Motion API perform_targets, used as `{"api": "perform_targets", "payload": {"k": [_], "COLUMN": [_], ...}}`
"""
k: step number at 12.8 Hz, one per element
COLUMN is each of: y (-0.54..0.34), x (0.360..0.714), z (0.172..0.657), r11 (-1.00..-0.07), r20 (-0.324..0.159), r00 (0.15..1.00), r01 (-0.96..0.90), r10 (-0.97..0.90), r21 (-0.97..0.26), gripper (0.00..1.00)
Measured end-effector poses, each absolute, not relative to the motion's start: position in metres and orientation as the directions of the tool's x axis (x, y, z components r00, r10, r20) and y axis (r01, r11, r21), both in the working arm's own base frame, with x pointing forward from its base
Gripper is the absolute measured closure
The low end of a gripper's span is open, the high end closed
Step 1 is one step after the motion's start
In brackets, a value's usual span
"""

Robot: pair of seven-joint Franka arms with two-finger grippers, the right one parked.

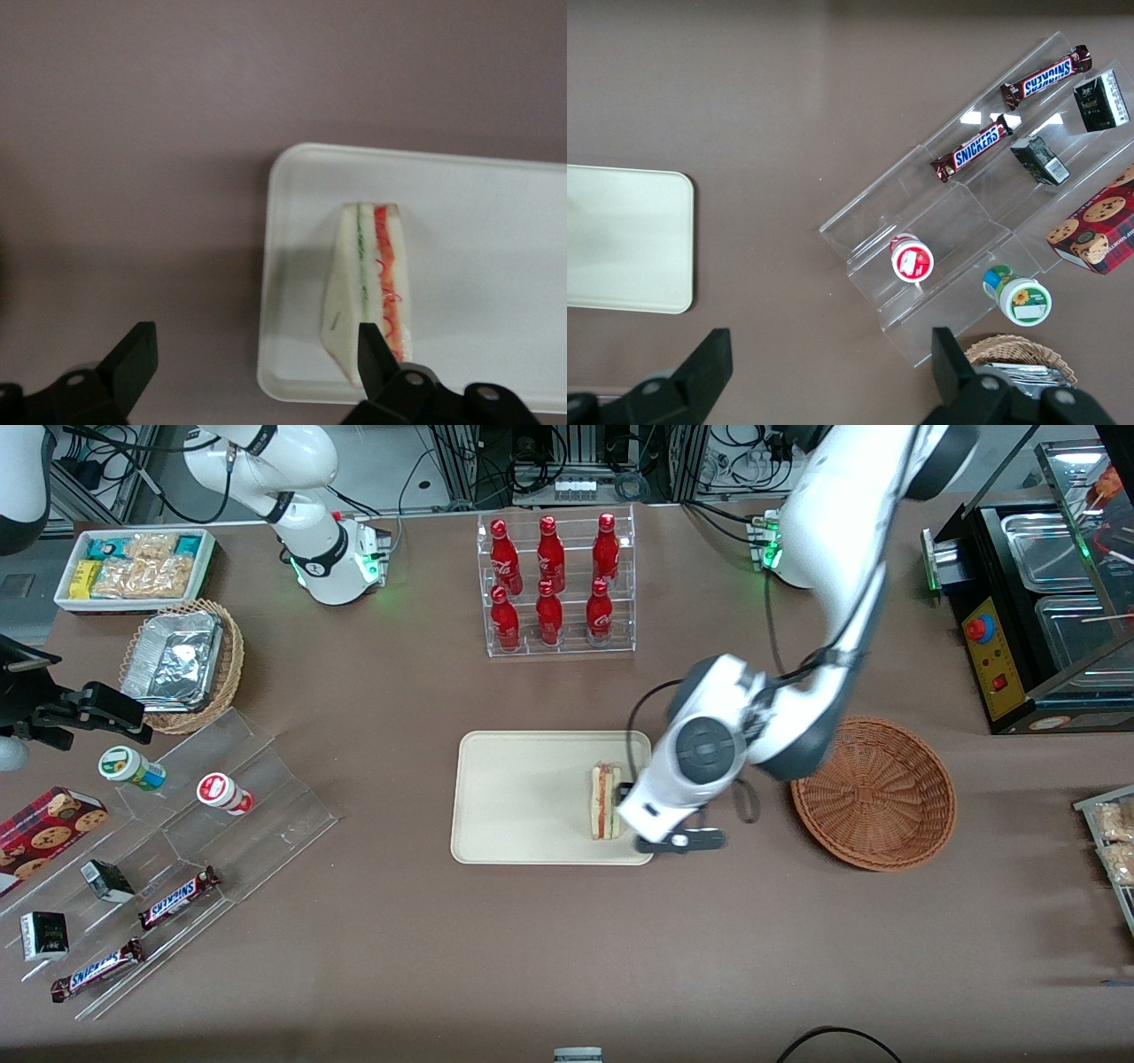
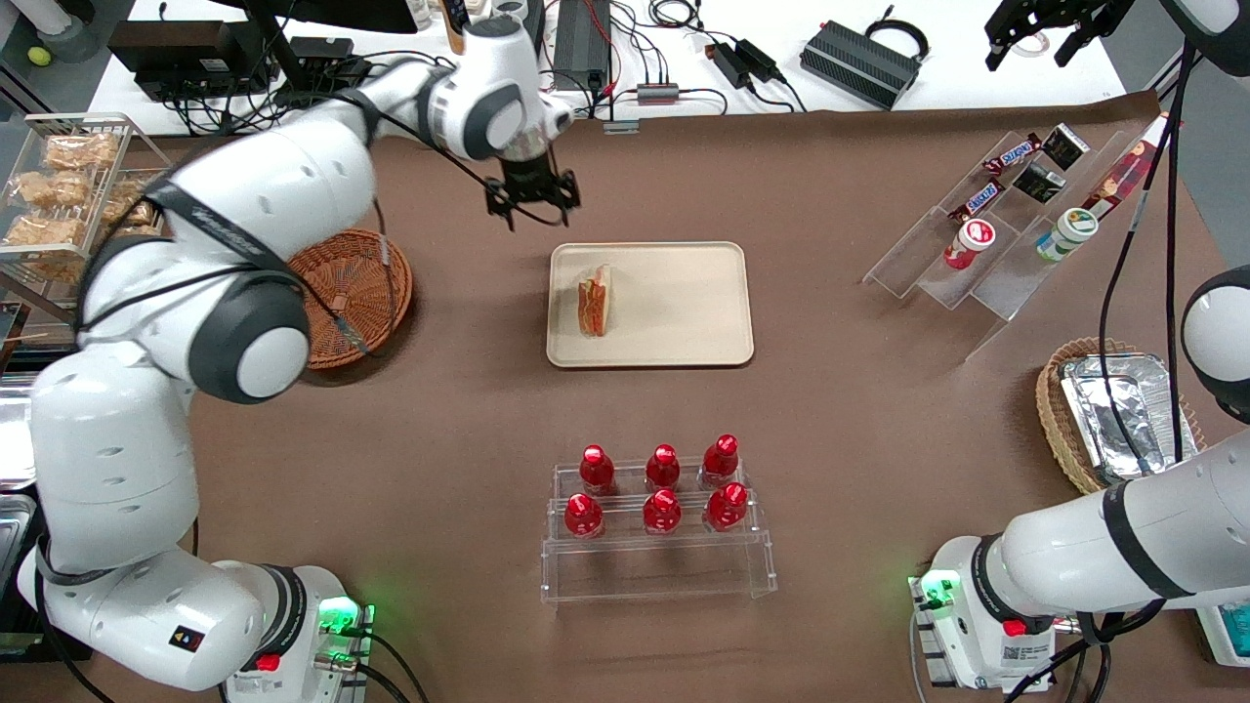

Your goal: Place sandwich from basket to tray

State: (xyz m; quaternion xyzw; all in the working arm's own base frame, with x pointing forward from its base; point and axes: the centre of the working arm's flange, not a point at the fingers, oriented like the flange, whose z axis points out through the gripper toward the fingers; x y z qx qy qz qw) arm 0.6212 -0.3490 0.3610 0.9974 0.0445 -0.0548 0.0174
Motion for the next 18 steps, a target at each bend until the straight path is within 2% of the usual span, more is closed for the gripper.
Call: {"api": "perform_targets", "payload": {"k": [5,9,13,17,18], "y": [-0.215,-0.130,-0.080,-0.049,-0.046], "x": [0.623,0.609,0.579,0.553,0.548], "z": [0.443,0.492,0.553,0.599,0.603], "r11": [-0.974,-0.986,-0.994,-0.993,-0.993], "r20": [-0.061,-0.085,-0.088,-0.053,-0.057], "r00": [0.973,0.982,0.990,0.991,0.992], "r01": [0.223,0.169,0.112,0.119,0.113], "r10": [0.221,0.167,0.111,0.119,0.114], "r21": [0.028,0.011,0.005,-0.006,-0.017], "gripper": [0.00,0.00,0.00,0.00,0.00]}}
